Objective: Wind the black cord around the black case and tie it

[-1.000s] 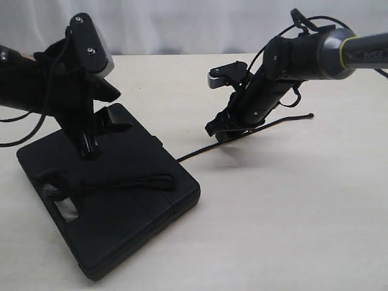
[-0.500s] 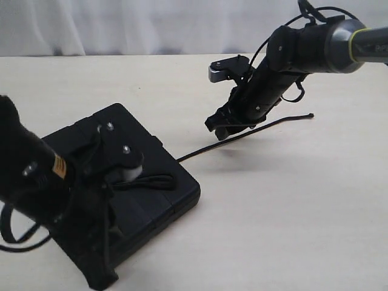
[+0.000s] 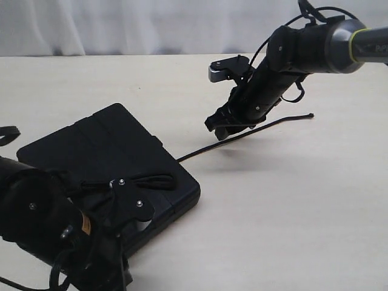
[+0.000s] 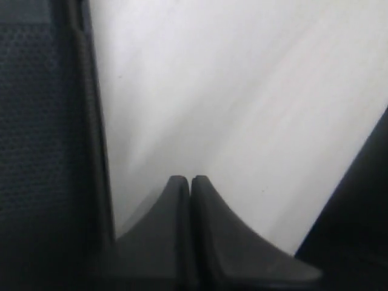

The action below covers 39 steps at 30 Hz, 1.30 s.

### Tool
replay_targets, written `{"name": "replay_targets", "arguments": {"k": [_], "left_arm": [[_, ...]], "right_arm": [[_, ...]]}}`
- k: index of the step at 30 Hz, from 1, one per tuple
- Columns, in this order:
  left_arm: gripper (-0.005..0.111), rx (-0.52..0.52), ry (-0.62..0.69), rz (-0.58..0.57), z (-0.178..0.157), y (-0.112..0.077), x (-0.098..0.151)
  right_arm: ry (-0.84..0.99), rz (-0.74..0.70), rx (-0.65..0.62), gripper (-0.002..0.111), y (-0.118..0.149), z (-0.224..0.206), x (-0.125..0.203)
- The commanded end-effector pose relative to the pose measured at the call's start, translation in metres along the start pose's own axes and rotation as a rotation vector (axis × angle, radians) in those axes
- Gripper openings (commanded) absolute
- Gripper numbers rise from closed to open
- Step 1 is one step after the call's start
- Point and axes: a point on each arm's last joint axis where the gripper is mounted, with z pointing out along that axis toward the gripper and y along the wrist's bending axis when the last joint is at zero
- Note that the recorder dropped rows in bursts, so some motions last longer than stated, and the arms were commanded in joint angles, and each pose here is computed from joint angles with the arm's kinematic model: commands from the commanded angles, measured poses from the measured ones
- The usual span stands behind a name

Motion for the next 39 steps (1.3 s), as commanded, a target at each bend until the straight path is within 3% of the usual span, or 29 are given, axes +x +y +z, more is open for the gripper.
{"name": "replay_targets", "arguments": {"k": [1,9,14,18,25,27,30,32,39], "left_arm": [[0.000,-0.085,0.006,-0.012,0.003,0.007,0.000],[0.000,-0.381,0.077,-0.094,-0.003,0.033,0.008],[0.000,-0.536,-0.012,-0.091,-0.009,0.046,0.001],[0.000,-0.647,-0.080,-0.162,-0.015,0.055,-0.003],[0.000,-0.528,-0.159,-0.181,-0.010,0.046,-0.010],[0.000,-0.429,-0.242,-0.141,-0.007,0.039,-0.019],[0.000,-0.172,-0.444,-0.021,-0.002,0.016,-0.040],[0.000,-0.081,-0.511,0.047,-0.001,0.008,-0.052],[0.000,-0.194,-0.501,0.031,-0.016,0.015,-0.057]], "right_arm": [[-0.011,-0.002,0.003,0.048,0.000,-0.003,0.000],[-0.007,-0.001,0.003,0.048,0.000,-0.001,0.001],[-0.007,-0.001,0.003,0.048,0.000,-0.001,0.001],[0.001,0.000,0.001,0.048,0.000,0.000,0.003],[0.000,0.010,0.004,0.048,0.000,0.001,0.004],[-0.002,0.010,0.005,0.048,0.000,0.001,0.004],[-0.002,0.010,0.005,0.048,0.000,0.001,0.004],[-0.003,0.013,0.002,0.048,0.000,0.001,0.004],[0.007,0.014,-0.001,0.048,0.000,0.001,0.006]]}}
